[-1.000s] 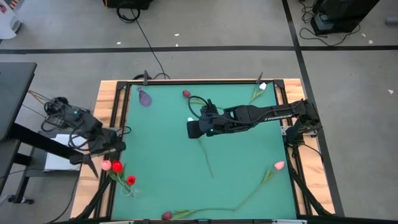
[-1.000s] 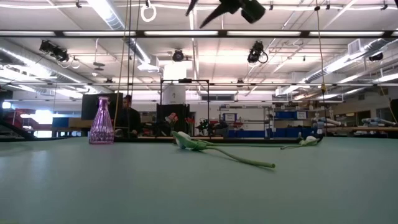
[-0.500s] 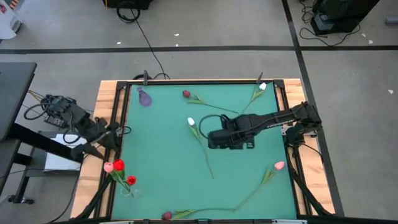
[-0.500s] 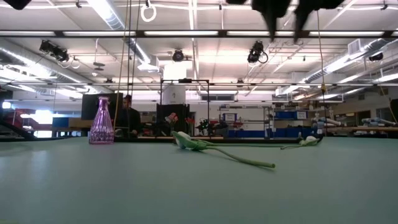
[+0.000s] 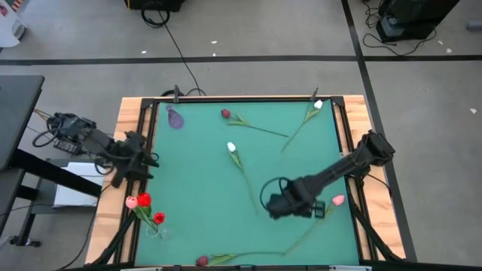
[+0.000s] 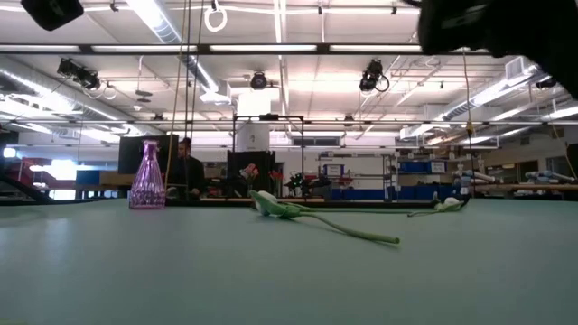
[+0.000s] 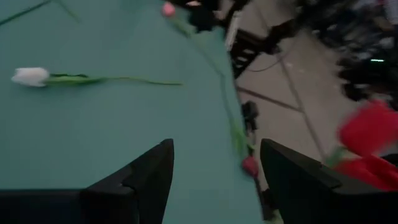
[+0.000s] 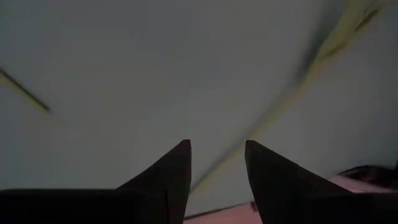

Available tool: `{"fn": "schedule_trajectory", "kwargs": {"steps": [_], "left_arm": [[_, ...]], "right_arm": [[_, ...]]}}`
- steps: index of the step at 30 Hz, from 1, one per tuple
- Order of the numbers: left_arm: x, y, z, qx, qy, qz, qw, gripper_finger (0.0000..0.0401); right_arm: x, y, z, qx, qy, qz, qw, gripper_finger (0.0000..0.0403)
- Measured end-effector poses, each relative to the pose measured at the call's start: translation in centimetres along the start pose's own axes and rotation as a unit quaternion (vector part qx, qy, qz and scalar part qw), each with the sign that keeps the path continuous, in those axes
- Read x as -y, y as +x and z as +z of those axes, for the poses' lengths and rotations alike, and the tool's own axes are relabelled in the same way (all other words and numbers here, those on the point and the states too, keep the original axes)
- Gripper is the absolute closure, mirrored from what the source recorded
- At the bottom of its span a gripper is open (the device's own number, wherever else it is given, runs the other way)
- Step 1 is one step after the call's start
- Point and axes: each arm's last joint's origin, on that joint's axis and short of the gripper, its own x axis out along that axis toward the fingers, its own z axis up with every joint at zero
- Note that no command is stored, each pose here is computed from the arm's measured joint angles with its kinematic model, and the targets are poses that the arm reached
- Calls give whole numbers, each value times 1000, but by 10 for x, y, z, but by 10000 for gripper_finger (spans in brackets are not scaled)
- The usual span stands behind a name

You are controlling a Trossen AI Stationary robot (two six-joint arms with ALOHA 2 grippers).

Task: Sort flowers into vase by color
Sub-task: Put the pink flower into the transparent vase

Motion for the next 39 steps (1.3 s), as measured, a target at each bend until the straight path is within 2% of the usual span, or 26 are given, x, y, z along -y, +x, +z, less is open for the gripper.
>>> {"fn": "schedule_trajectory", "kwargs": {"steps": [4,9,13,19,32,36,39], "left_arm": [[7,21,8,-1,-6,31,999,157],[12,40,23,35,-26,39,998,157],[8,44,36,59,-43,71,995,157],[-2,59,50,43,-57,101,992,157],[-24,93,70,28,-116,107,987,157],[-27,98,72,27,-130,113,985,157],[-28,100,72,26,-135,113,984,157]], "right_arm": [[14,9,-15,-13,-10,-15,1000,243],[36,13,-22,16,-14,-65,998,243],[51,19,-24,42,-16,-94,995,243],[67,51,-21,52,-15,-123,991,243],[70,106,-2,32,-56,-69,995,243],[71,111,3,32,-68,-64,995,243],[71,107,4,60,-93,-26,994,243]]}}
